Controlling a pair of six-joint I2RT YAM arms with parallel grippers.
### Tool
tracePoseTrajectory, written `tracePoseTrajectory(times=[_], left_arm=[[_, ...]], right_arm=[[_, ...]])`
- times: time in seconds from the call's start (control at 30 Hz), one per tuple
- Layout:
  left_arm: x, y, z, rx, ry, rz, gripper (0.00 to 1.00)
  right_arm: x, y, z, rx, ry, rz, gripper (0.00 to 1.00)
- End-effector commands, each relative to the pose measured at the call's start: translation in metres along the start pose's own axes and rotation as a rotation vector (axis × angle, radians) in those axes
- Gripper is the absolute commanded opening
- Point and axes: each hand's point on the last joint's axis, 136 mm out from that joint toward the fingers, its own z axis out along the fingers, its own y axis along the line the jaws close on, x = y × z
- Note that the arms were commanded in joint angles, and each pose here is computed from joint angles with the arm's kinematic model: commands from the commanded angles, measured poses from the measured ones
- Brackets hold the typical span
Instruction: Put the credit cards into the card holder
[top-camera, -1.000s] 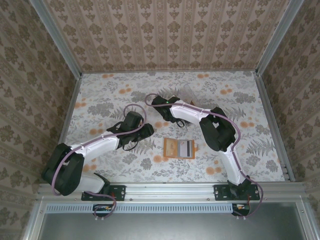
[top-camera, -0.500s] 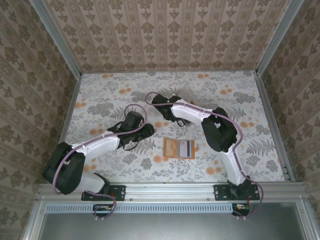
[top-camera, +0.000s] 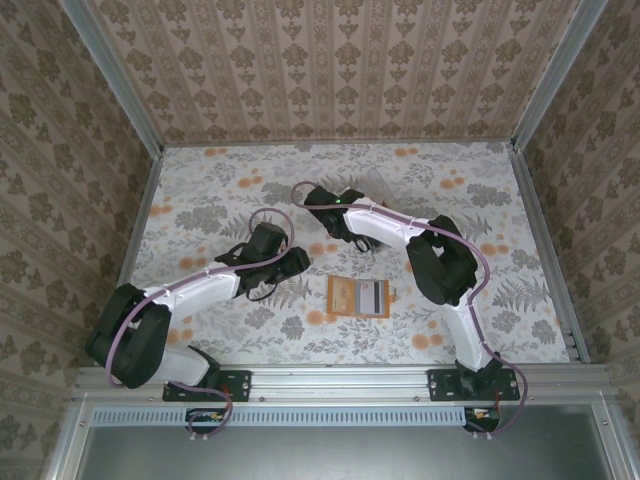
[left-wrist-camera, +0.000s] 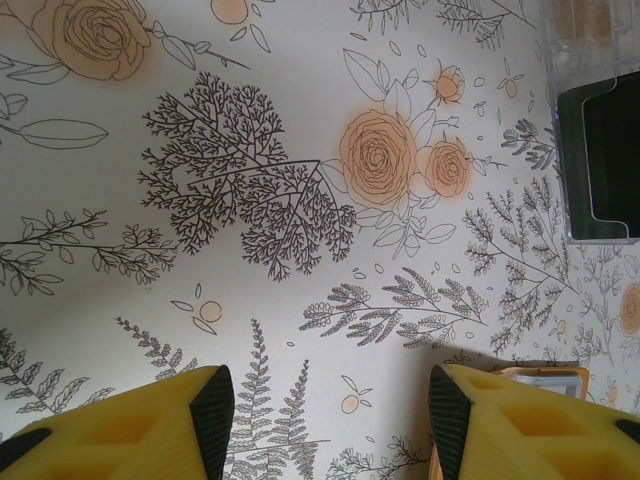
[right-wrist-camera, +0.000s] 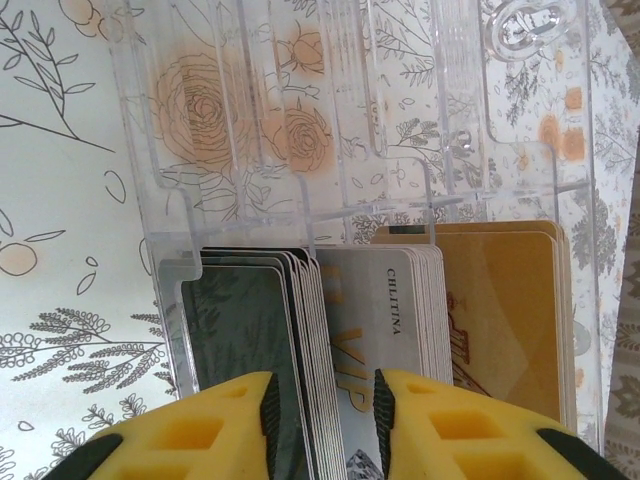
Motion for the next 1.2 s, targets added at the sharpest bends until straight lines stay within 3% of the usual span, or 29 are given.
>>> tracePoseTrajectory(times=[0.0, 0.63, 1.17], left_arm=[[-0.007, -0.006, -0.001, 0.015, -0.012, -0.018, 0.57], [-0.006, -0.004, 0.000, 0.010, -0.011, -0.020, 0.57], [-0.006, -0.005, 0.001, 0.013, -0.008, -0.022, 0.56]], right_arm=[[0.008, 0.000, 0.007, 0.017, 0.037, -0.034, 0.37], [0.018, 0.006, 0.031, 0.107, 0.056, -0.104, 0.39], [0.006, -0.019, 0.013, 0.175, -0.018, -0.072, 0.36]])
